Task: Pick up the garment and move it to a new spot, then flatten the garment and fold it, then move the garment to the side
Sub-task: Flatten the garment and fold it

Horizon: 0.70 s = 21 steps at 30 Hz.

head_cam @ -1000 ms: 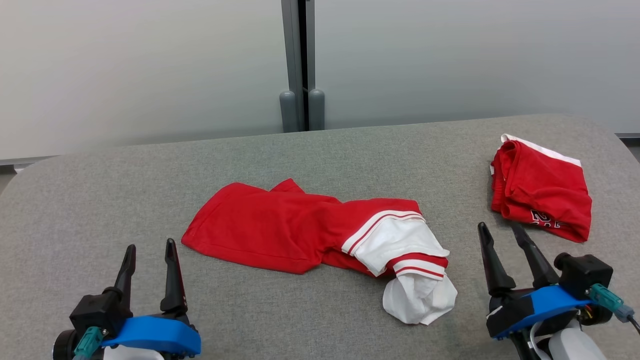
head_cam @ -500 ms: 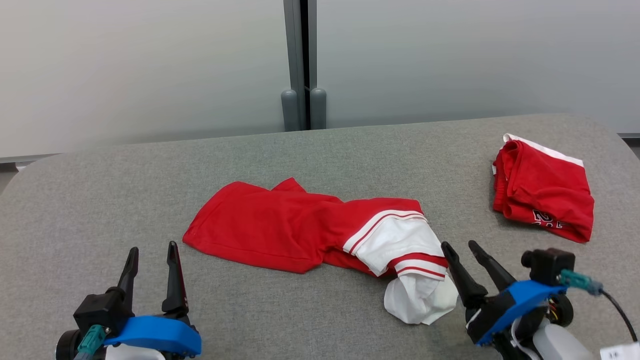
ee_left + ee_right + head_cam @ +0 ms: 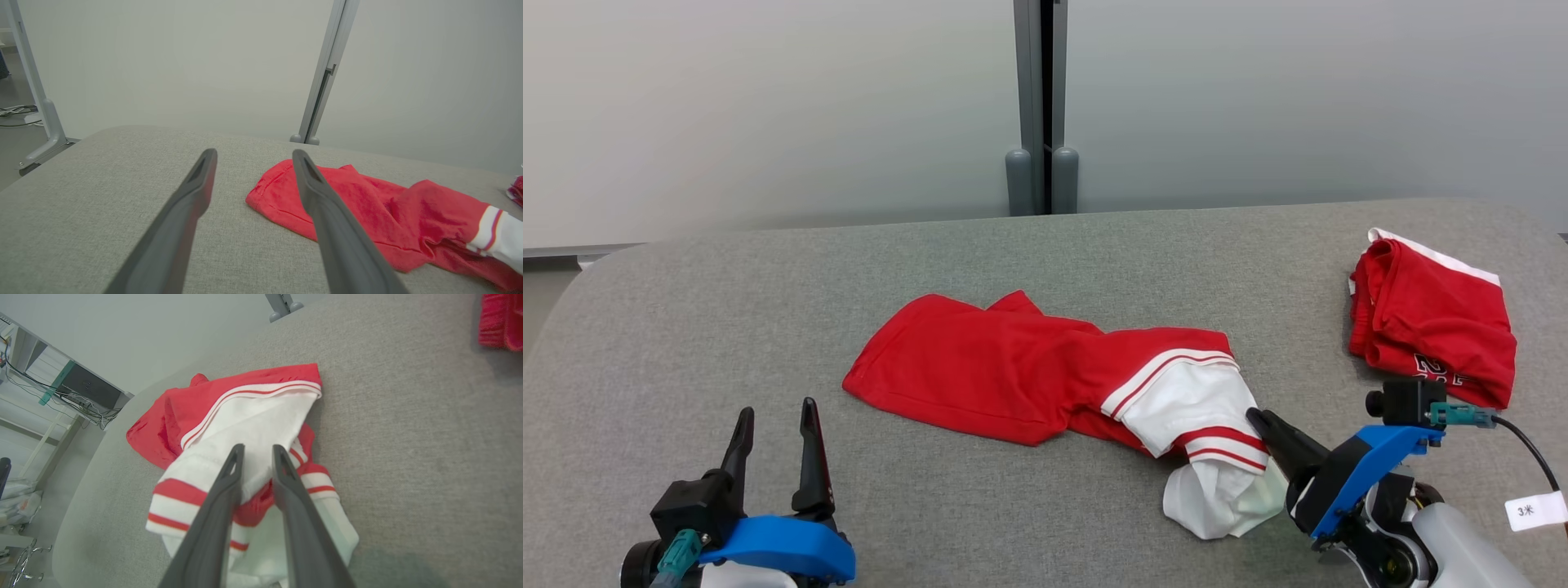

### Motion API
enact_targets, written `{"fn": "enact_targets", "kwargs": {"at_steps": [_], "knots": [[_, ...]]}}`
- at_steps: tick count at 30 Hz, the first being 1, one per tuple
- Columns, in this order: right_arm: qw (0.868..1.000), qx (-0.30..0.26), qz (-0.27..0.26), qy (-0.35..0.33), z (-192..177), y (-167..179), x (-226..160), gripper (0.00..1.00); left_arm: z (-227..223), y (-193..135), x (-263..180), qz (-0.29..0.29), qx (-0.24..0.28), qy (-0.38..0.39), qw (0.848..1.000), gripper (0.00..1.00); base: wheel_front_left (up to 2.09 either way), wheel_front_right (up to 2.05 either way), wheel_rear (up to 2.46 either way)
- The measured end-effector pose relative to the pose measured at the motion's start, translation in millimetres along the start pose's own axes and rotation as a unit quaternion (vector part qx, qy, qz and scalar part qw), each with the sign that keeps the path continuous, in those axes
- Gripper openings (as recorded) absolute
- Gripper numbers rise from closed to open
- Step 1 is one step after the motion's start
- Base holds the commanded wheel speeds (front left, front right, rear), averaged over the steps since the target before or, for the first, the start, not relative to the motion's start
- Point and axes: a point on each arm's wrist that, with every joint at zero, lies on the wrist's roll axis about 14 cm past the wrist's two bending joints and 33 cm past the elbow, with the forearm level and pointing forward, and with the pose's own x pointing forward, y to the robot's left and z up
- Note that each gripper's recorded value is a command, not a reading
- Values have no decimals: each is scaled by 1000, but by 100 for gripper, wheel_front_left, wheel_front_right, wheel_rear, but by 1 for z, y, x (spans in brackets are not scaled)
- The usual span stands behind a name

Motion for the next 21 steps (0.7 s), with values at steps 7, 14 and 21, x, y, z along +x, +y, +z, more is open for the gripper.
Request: {"fn": "enact_targets", "kwargs": {"at_steps": [7, 14, 21], "knots": [[999, 27, -9, 21, -10, -5, 2, 55, -3, 3, -3, 7, -1, 4, 1000, 100, 0, 0, 0], [998, 38, -24, 40, -19, -13, 1, 100, -4, 5, -3, 9, -2, 6, 1000, 100, 0, 0, 0], [998, 41, -16, 55, -27, -6, 3, 46, -4, 5, -2, 8, -2, 6, 1000, 100, 0, 0, 0]]}}
